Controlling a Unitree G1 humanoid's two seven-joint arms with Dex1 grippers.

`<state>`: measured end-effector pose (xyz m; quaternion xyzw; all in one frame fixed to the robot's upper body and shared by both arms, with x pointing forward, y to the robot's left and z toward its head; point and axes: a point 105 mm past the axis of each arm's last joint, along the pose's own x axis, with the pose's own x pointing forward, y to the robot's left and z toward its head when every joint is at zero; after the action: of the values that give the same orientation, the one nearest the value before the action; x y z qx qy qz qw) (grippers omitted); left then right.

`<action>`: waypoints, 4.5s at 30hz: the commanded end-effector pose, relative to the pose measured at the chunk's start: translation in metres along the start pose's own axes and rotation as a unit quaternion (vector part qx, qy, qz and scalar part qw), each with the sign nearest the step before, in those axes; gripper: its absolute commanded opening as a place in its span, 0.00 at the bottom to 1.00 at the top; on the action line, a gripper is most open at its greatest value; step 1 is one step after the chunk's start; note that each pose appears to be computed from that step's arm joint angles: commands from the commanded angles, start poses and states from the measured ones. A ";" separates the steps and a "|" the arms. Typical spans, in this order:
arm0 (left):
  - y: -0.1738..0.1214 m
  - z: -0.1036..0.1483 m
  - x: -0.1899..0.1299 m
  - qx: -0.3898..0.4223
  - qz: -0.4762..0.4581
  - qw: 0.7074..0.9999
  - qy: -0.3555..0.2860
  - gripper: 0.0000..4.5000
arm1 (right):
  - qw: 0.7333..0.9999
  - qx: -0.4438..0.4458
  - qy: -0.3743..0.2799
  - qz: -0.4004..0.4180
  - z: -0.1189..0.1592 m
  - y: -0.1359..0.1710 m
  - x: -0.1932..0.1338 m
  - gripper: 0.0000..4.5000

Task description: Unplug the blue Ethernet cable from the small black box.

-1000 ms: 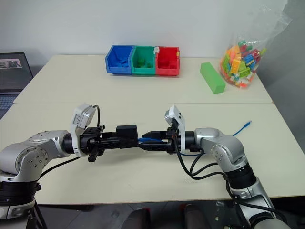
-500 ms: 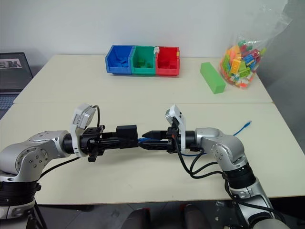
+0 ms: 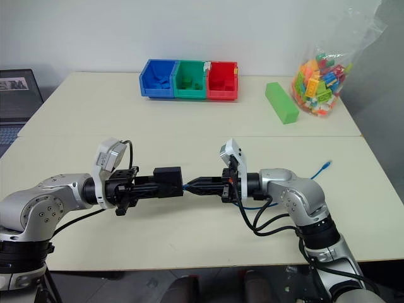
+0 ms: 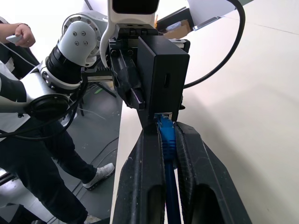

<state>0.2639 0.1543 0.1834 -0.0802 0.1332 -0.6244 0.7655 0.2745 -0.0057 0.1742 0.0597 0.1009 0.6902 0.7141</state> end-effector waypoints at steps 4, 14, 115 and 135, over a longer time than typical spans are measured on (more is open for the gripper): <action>-0.005 0.004 0.001 0.013 -0.012 1.000 -0.003 0.17 | 1.000 -0.020 0.004 0.015 0.006 0.005 0.002 0.01; -0.002 0.004 -0.013 0.017 0.010 1.000 0.010 0.17 | 0.999 -0.018 0.032 -0.014 0.000 -0.009 -0.025 0.01; 0.008 -0.002 -0.027 0.025 0.044 0.998 0.021 0.17 | 0.997 0.046 0.037 -0.044 -0.016 -0.016 -0.031 0.01; 0.020 -0.015 -0.028 0.065 0.137 0.988 0.025 0.17 | 0.878 -0.151 -0.002 -0.454 0.014 -0.173 -0.064 0.20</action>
<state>0.2721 0.1879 0.1586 -0.0190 0.1458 -0.5275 0.8367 0.4404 -0.0739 0.1344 -0.1019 0.0407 0.2998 0.9477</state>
